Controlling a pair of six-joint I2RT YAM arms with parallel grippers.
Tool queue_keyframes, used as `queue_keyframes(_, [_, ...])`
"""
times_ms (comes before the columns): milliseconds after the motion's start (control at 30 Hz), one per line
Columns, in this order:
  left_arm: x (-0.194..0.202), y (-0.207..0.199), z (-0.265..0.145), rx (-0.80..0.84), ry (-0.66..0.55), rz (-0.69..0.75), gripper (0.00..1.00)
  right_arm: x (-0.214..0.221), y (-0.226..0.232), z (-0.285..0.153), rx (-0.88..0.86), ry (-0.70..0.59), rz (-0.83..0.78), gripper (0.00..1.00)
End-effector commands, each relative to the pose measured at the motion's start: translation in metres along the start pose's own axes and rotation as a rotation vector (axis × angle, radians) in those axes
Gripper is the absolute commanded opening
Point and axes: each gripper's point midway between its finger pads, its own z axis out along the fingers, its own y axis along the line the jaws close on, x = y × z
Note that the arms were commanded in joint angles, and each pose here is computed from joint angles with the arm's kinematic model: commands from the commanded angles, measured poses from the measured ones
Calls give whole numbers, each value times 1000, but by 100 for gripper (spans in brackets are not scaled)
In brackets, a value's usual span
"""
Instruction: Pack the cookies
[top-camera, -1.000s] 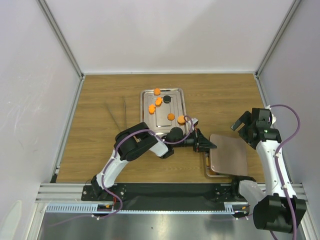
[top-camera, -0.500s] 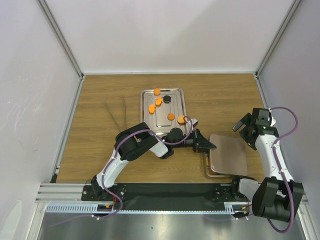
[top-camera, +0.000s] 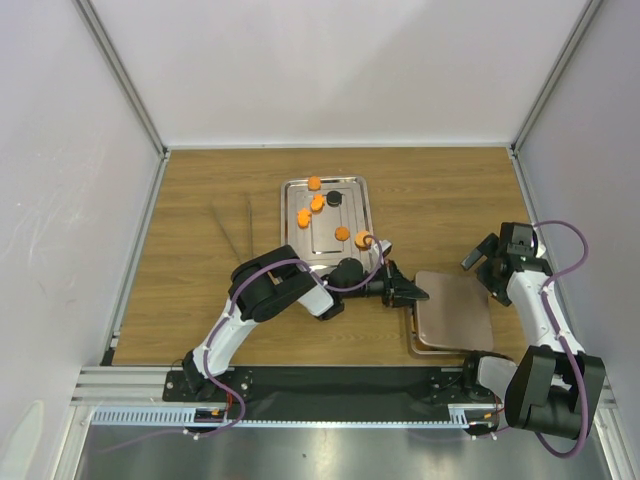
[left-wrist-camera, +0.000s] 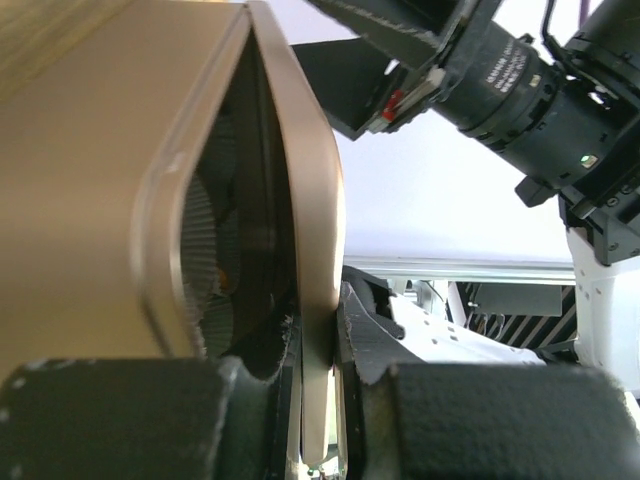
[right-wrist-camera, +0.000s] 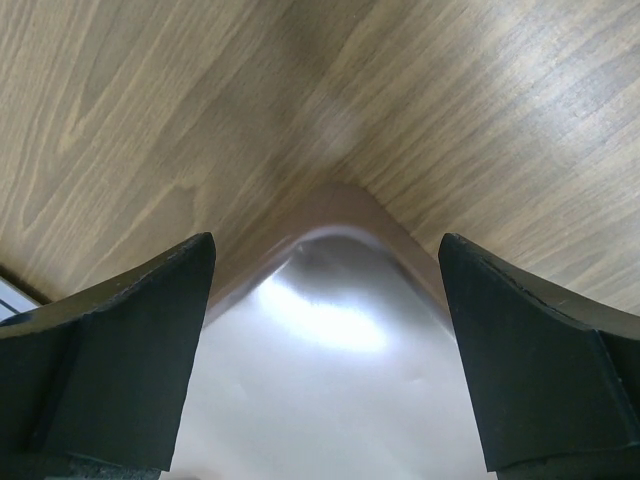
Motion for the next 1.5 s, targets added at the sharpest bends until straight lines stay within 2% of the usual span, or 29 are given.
queue_keyframes(0, [10,-49,-14,226,21,137,13,-6,4,3,-20,-25,-7,100])
queue_keyframes(633, [7,-39,-34,209,9,142,30,-2,2,4,-23,-21,-10,100])
queue_keyframes(1067, [9,-31,-47,179,2,153,35,-1,2,3,-30,-22,-12,99])
queue_keyframes(1467, [10,-19,-63,148,-12,150,34,-1,4,1,-41,-23,-14,100])
